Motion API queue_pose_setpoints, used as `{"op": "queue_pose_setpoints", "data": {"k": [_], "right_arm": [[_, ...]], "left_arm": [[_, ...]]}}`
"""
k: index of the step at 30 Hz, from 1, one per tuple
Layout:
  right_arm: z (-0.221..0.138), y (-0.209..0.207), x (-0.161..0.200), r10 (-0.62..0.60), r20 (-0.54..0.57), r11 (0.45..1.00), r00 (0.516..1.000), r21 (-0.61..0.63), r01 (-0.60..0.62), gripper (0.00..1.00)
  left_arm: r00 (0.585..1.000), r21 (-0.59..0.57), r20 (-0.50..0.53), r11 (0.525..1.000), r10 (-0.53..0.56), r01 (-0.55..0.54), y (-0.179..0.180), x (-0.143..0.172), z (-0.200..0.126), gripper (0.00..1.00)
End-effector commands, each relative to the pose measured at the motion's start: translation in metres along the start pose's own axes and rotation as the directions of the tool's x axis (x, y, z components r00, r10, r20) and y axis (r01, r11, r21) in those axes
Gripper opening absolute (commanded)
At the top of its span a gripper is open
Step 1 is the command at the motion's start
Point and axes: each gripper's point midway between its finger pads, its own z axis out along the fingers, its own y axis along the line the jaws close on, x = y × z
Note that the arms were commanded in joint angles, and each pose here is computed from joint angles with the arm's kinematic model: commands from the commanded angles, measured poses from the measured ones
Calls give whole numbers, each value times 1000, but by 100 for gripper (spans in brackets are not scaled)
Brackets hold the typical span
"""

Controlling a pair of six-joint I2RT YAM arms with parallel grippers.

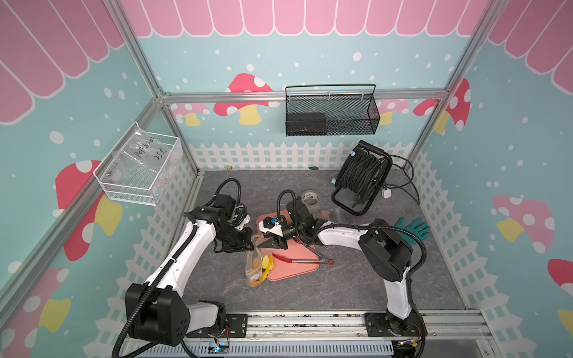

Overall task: Put the cookies into a resealable bag to prevent moisture
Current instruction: Adjust the ziploc bag at the center of the board.

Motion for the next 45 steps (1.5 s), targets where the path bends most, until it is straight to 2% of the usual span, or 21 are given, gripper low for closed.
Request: {"op": "queue_pose_setpoints", "data": {"k": [1, 8, 13, 17, 21, 25, 27, 31, 36, 42, 45], "right_arm": [[-3, 3, -19, -34, 41, 999, 999, -24, 35, 30], [-10, 7, -24, -8, 53, 999, 999, -35, 10, 13], [-20, 13, -29, 25, 60, 999, 998, -41, -22, 1], [-32, 23, -37, 64, 58, 997, 996, -40, -62, 0], [-40, 36, -33, 176, 25, 983, 984, -57, -174, 0], [-49, 52, -35, 296, 10, 954, 955, -60, -295, 0], [-53, 61, -35, 335, -16, 941, 942, -46, -335, 0], [-62, 79, -33, 401, -83, 916, 912, -1, -402, 0], [-74, 105, -48, 462, -100, 886, 881, 15, -463, 0], [-93, 124, -33, 603, -137, 798, 786, 99, -595, 0], [-104, 133, -13, 653, -191, 758, 733, 172, -630, 0]], "left_arm": [[998, 2, 20, 998, 60, -61, -7, -7, -6, 4], [996, -16, -7, 996, 88, -88, -11, 1, -3, 14], [992, -63, 42, 991, 118, -115, -10, -2, -18, 27], [978, -92, 116, 982, 174, -164, -17, -9, -42, 36], [952, -90, 196, 971, 234, -220, -32, -16, -68, 42], [919, -33, 258, 954, 297, -299, -53, -19, -80, 50], [893, -16, 289, 935, 345, -356, -63, -19, -83, 52], [810, -11, 364, 872, 460, -489, -82, -15, -90, 55], [729, 27, 412, 792, 547, -610, -104, -6, -93, 57], [709, 76, 384, 745, 592, -663, -119, 0, -81, 57], [679, 117, 372, 693, 634, -711, -130, 10, -66, 57]]}}
